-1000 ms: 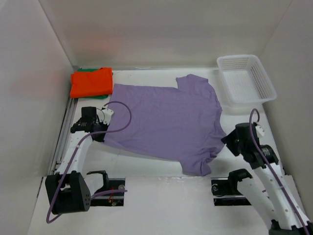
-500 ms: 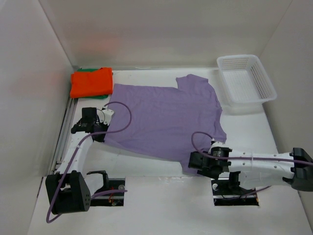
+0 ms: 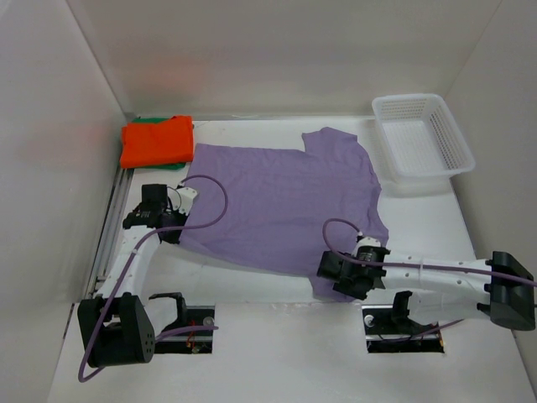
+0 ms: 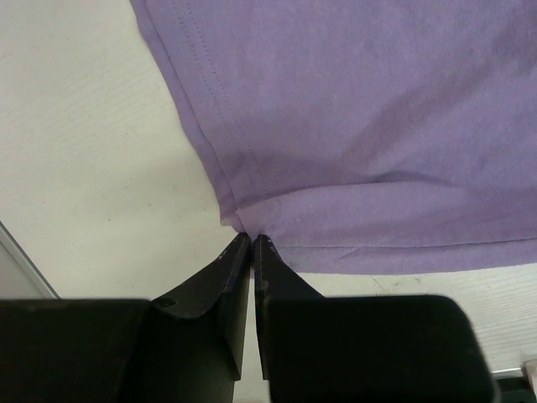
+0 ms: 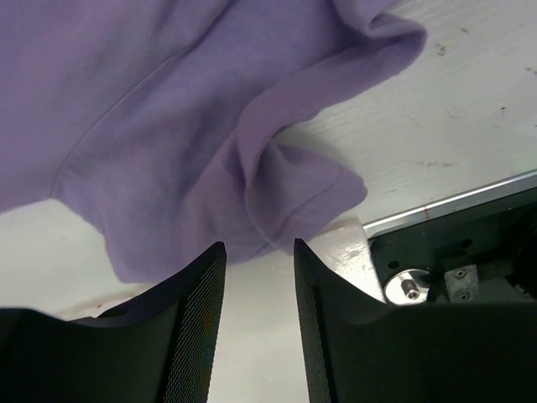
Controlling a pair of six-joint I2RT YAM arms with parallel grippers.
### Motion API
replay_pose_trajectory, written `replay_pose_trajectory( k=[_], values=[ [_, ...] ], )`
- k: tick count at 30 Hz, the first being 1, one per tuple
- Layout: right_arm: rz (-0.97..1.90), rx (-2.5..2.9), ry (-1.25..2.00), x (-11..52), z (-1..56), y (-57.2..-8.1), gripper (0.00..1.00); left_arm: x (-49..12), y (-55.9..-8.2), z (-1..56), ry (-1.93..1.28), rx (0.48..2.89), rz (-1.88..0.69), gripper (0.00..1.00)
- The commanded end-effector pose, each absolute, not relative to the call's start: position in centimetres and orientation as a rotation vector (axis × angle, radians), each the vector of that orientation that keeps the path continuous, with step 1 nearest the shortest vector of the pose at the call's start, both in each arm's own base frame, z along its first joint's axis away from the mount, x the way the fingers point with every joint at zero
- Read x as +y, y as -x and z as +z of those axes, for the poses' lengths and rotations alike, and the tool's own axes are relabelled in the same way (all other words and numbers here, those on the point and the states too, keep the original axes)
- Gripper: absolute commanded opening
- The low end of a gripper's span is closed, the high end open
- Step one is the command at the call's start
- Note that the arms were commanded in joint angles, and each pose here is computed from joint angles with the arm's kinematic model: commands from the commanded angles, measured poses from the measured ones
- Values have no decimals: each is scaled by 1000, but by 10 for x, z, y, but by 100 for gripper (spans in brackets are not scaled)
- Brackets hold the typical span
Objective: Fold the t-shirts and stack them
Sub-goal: Flatten out the tshirt, then grap the side of the flattened tshirt closest away from the robot with both arms
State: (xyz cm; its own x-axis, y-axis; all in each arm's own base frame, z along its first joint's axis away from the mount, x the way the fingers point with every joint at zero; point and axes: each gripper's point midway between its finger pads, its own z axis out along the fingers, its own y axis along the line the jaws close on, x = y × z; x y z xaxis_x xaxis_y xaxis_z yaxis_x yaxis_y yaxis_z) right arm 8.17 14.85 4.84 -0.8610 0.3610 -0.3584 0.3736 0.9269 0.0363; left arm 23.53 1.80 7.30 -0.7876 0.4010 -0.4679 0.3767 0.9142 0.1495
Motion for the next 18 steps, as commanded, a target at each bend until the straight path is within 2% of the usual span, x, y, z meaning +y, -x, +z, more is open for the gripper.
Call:
replay_pose_trajectory(
  k=[1, 7, 18],
  values=[
    [-69, 2717, -535, 142, 44, -84, 42, 17, -242, 76, -583, 2531, 76, 5],
    [-141, 2723, -539, 126, 42, -78, 35, 18, -242, 77, -579, 2529, 78, 5],
    [-124, 2744, -491, 134, 33, -79, 36, 20, -241, 80, -572, 2525, 83, 5]
  ],
)
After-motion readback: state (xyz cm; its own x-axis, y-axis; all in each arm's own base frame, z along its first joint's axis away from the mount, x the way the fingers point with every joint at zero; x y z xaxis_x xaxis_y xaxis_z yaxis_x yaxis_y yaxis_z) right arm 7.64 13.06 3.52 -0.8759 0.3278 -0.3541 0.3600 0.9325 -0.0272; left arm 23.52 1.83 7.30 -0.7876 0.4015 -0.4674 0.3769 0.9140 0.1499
